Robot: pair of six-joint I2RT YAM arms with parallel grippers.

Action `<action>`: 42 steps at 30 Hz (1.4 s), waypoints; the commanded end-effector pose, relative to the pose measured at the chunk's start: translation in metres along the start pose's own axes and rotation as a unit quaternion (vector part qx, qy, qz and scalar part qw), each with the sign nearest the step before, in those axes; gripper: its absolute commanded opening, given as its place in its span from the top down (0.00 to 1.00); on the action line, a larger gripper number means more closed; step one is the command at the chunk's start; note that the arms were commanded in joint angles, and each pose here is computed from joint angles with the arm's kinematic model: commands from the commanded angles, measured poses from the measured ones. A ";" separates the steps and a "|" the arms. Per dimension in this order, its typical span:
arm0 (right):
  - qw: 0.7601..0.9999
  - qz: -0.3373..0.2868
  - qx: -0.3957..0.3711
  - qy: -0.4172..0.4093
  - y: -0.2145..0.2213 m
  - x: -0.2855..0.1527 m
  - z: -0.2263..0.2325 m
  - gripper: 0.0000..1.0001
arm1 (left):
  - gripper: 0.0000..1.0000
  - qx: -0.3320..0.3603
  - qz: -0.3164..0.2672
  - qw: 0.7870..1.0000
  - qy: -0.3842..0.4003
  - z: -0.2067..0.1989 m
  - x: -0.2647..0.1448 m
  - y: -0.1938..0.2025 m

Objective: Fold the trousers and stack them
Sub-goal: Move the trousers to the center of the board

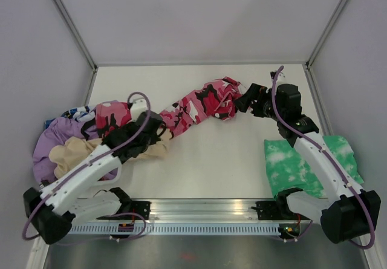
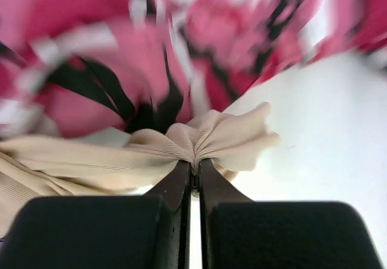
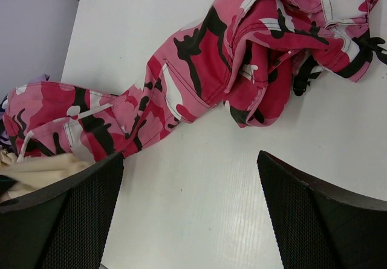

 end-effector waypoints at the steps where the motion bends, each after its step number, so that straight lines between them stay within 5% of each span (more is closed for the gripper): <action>1: 1.000 -0.015 0.001 -0.020 -0.006 0.000 0.008 0.02 | 0.98 -0.009 -0.115 0.993 -0.009 0.041 -0.068 -0.059; 5: 0.999 -0.001 0.020 -0.035 -0.003 0.012 0.009 0.02 | 0.98 -0.085 -0.206 0.969 -0.106 0.093 -0.131 -0.115; 8: 0.999 0.004 0.027 -0.046 -0.002 0.015 0.011 0.02 | 0.98 -0.128 -0.213 0.942 -0.224 0.127 -0.136 -0.124; 14: 0.998 0.001 0.011 -0.062 -0.008 0.009 0.020 0.02 | 0.98 -0.200 -0.197 0.872 -0.402 0.201 -0.116 -0.122; 22: 0.991 0.035 -0.010 -0.132 0.007 0.026 0.032 0.02 | 0.98 -0.339 -0.088 0.821 -0.451 0.268 -0.082 -0.061; 28: 0.964 0.136 -0.146 -0.176 0.062 0.060 0.085 0.02 | 0.97 -0.375 0.003 0.829 -0.415 0.251 -0.042 0.000; 31: 0.948 0.162 -0.199 -0.189 0.091 0.071 0.103 0.02 | 0.73 -0.372 0.030 0.853 -0.366 0.237 -0.041 0.008; 34: 0.942 0.161 -0.221 -0.196 0.109 0.082 0.114 0.02 | 0.29 -0.339 -0.031 0.887 -0.311 0.226 -0.068 -0.011; 35: 0.940 0.162 -0.221 -0.203 0.112 0.084 0.117 0.02 | 0.02 -0.324 -0.054 0.897 -0.296 0.224 -0.078 -0.020; 42: 0.926 0.147 -0.245 -0.248 0.140 0.121 0.167 0.02 | 0.00 -0.254 -0.170 0.946 -0.110 0.193 -0.126 -0.093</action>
Point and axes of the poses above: each gripper's point midway between its finger pads, its own x axis out along the fingers, its own z axis along the line the jaws close on, y = z × x, the point moved 7 cm from there along -x, back along the fingers, and after that the axes turned 13 degrees about x, right-handed, at the moved point
